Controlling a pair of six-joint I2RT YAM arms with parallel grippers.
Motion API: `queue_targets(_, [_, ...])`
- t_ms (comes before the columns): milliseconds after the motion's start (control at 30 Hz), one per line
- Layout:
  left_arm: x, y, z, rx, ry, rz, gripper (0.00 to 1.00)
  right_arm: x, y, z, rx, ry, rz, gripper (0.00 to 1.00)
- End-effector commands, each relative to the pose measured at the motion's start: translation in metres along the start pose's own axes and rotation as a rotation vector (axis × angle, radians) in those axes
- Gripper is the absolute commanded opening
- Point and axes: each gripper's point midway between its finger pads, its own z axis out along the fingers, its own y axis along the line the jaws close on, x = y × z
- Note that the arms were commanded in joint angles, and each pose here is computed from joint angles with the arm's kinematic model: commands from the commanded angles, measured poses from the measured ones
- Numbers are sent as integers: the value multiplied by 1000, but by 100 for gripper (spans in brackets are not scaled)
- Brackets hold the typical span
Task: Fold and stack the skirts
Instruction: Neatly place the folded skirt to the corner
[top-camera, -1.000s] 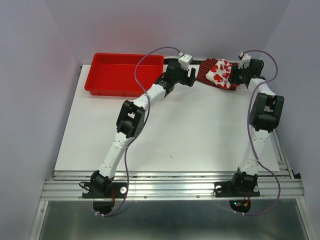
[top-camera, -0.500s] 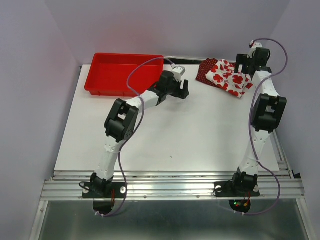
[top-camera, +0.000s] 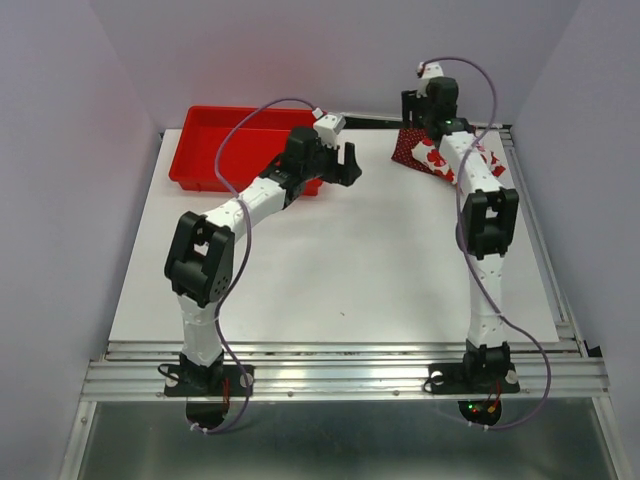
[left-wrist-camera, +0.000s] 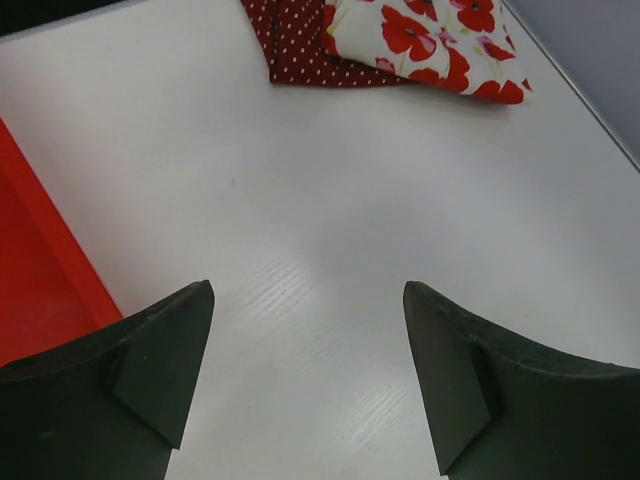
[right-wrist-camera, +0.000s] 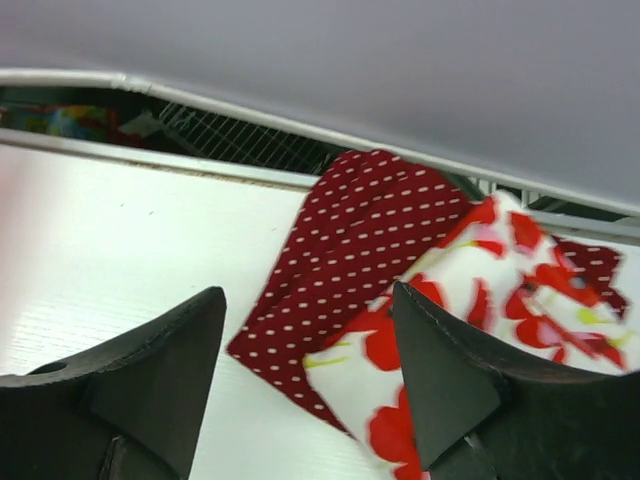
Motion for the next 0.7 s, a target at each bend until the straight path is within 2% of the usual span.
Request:
queue_targets(0, [-5, -7, -24, 18, -20, -43, 89, 18, -18, 25, 184, -32, -16, 73])
queue_targets(100, [2, 1, -30, 10, -10, -71, 89, 35, -8, 33, 213, -6, -21, 73])
queue_targets(267, [11, 12, -32, 8, 5, -117, 89, 61, -19, 43, 285, 20, -38, 73])
queue_targets(533, [13, 16, -34, 11, 2, -128, 89, 61, -23, 41, 310, 15, -50, 69])
queue_targets(633, [15, 18, -34, 14, 5, -133, 89, 68, -23, 42, 305, 34, -82, 65])
queue_targets(667, [14, 18, -34, 14, 4, -133, 89, 71, -23, 43, 305, 41, -91, 61])
